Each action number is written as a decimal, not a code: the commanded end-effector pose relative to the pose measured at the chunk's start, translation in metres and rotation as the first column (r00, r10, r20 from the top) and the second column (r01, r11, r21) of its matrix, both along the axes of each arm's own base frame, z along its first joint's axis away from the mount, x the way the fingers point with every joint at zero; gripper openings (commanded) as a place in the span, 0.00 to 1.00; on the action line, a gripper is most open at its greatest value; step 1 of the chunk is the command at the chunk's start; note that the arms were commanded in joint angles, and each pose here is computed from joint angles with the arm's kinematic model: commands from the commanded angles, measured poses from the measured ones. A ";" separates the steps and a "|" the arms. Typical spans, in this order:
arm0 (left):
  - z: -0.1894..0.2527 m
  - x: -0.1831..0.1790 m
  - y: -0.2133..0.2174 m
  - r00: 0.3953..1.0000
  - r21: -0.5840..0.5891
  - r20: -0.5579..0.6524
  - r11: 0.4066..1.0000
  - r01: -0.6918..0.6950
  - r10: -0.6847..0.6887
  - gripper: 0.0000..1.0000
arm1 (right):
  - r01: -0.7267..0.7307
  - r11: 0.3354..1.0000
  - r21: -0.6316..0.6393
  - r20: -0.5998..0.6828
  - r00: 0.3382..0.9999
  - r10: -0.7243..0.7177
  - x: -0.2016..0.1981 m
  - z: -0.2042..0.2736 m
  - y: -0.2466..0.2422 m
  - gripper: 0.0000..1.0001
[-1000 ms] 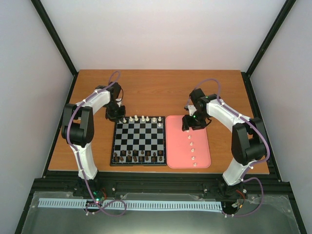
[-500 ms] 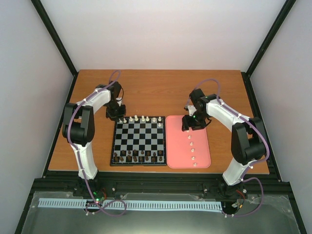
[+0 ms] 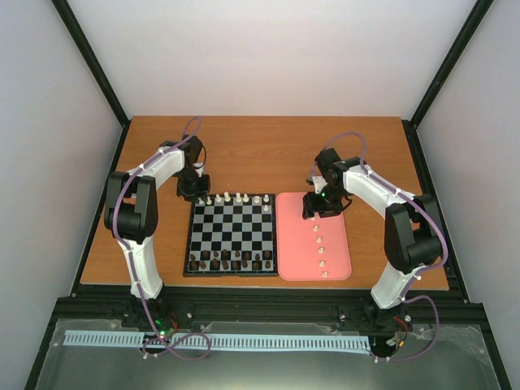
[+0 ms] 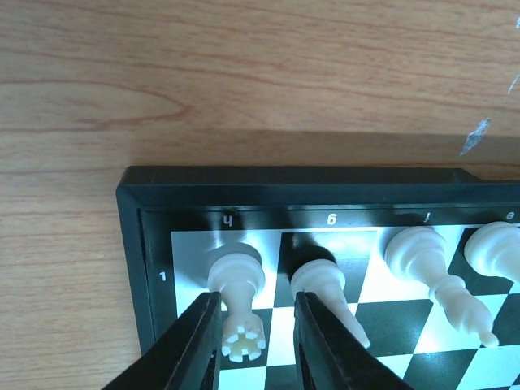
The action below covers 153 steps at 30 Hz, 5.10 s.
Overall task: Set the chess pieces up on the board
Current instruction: Place the chess piece on the chessboard, then pick up the chess piece from the storage box, then place the chess piece on the chessboard.
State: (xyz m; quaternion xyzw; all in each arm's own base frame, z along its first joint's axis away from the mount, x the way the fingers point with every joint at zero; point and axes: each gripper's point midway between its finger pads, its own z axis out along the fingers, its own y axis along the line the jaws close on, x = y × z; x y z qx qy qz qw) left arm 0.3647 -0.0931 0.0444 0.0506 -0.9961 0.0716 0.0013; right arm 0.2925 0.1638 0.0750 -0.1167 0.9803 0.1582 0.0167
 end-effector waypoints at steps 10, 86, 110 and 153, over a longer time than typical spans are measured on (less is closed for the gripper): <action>0.002 0.005 -0.002 1.000 -0.001 0.003 1.000 0.029 -0.029 0.28 | -0.001 1.000 0.012 0.006 1.000 0.001 0.006 -0.001 0.000 0.60; 0.161 0.015 0.015 0.927 -0.026 0.367 0.997 -0.074 0.078 0.97 | 0.034 0.984 -0.176 0.047 0.999 -0.026 0.070 -0.041 -0.015 0.38; 0.153 0.012 0.016 0.937 -0.008 0.344 0.999 -0.053 0.053 0.97 | 0.048 0.987 -0.152 0.076 0.996 -0.037 0.075 -0.021 -0.011 0.03; 0.132 -0.048 0.062 0.917 -0.101 0.299 0.964 -0.246 0.265 1.00 | -0.233 0.943 -0.238 0.097 0.960 0.261 0.042 -0.014 0.176 0.03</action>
